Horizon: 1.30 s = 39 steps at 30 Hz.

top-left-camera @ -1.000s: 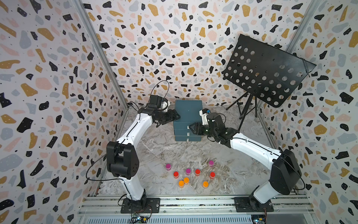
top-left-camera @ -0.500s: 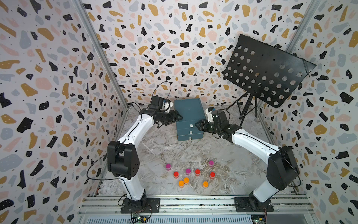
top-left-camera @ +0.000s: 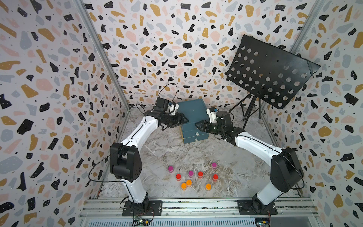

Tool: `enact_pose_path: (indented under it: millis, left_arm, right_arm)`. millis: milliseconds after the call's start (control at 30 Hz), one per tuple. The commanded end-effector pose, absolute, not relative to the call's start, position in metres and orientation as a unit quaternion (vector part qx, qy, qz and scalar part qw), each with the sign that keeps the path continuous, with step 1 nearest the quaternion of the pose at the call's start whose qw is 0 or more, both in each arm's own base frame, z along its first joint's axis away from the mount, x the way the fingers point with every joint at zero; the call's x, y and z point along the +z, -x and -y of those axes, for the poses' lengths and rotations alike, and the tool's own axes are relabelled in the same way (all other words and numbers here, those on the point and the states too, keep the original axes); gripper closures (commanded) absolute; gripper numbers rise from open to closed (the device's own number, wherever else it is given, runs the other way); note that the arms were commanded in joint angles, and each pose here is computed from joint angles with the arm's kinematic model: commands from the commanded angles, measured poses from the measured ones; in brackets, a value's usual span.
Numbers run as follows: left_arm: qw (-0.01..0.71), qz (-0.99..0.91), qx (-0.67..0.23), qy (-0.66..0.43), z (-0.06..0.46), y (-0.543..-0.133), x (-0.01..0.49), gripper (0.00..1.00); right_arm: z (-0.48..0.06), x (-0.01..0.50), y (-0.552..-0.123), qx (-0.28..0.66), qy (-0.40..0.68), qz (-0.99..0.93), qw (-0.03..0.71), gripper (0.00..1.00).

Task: Put the paint cans in the drawer according to color
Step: Adjust the storage box at the center of the board, then open the drawer in the storage box.

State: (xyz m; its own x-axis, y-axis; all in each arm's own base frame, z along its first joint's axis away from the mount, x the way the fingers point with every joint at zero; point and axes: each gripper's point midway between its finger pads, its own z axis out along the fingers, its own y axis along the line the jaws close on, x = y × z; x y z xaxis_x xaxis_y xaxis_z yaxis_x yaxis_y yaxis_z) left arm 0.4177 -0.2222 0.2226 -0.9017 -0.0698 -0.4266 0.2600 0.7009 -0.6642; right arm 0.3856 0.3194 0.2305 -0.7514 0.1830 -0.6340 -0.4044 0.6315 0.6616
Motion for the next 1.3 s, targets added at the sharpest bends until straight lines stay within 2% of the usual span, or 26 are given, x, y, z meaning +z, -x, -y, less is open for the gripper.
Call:
enact_pose_path:
  millis: [0, 333, 700, 833, 1033, 1267]
  left_arm:
    - [0.216, -0.892, -0.392, -0.068, 0.228, -0.416, 0.223, 0.29]
    - [0.217, -0.891, -0.392, -0.068, 0.227, -0.415, 0.224, 0.28]
    - [0.218, -0.892, -0.390, -0.068, 0.227, -0.415, 0.223, 0.27]
    - [0.217, -0.893, -0.390, -0.067, 0.227, -0.415, 0.222, 0.27]
    - [0.217, -0.892, -0.390, -0.067, 0.227, -0.415, 0.222, 0.27]
    - [0.217, -0.892, -0.390, -0.066, 0.227, -0.415, 0.223, 0.27]
  right_arm:
    - [-0.330, 0.244, -0.387, 0.450, 0.069, -0.816, 0.355, 0.42]
    - [-0.326, 0.230, -0.389, 0.429, 0.056, -0.830, 0.352, 0.49]
    - [-0.324, 0.230, -0.389, 0.418, 0.055, -0.834, 0.356, 0.80]
    - [-0.324, 0.231, -0.386, 0.418, 0.059, -0.834, 0.355, 0.83]
    - [-0.321, 0.232, -0.383, 0.410, 0.063, -0.838, 0.355, 0.99]
    - [-0.320, 0.236, -0.374, 0.401, 0.076, -0.842, 0.353, 1.00]
